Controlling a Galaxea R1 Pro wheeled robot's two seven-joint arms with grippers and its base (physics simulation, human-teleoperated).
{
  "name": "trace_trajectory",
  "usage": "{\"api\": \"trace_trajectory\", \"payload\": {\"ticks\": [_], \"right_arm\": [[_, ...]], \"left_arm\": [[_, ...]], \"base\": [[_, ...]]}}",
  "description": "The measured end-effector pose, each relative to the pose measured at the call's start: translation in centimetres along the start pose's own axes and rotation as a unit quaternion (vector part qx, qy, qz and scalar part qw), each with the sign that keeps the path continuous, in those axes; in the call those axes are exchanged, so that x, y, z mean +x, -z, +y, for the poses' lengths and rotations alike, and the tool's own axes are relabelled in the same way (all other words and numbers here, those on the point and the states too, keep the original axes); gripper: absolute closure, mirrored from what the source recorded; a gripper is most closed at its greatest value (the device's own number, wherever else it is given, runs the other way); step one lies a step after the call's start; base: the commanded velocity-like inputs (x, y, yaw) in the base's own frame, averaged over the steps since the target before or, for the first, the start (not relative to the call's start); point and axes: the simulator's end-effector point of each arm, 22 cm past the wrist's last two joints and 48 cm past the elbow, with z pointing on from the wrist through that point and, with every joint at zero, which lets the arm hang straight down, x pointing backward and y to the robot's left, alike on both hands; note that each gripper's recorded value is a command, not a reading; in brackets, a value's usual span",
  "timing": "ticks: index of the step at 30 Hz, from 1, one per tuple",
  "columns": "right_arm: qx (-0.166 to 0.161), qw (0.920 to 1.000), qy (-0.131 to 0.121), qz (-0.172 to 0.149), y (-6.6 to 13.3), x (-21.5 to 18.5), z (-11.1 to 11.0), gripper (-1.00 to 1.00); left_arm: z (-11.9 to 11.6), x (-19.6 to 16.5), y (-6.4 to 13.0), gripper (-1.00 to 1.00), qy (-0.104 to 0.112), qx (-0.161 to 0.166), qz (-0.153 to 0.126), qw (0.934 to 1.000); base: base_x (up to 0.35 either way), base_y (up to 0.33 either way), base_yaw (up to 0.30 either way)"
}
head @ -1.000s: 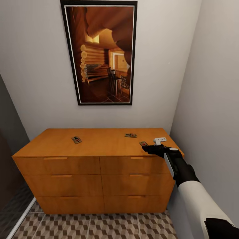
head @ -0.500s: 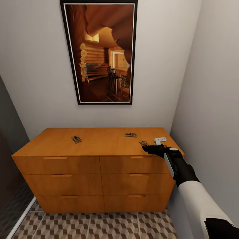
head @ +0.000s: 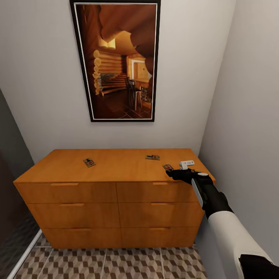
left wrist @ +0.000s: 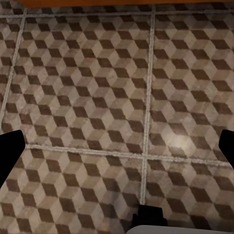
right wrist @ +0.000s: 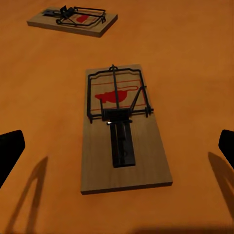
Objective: Take the four mousetraps from the cabinet in the bathroom and place them on the bathroom floor. Make sure all four end up on the same floor surface, and ensure that at least two of them are either under or directly next to the same bathroom sink.
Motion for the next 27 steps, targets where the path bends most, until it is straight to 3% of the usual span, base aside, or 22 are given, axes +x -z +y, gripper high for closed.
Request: {"api": "trace_trajectory", "payload": {"ticks": [27], "right_arm": [[0.001, 1.0000, 0.000, 0.002, -0.07, 0.20, -0.04, -1.00]], "left_arm": [[0.00, 0.03, 0.01, -1.00, 0.000, 0.000, 0.000, 1.0000]], "base": [[0.000, 0.000, 0.000]]}}
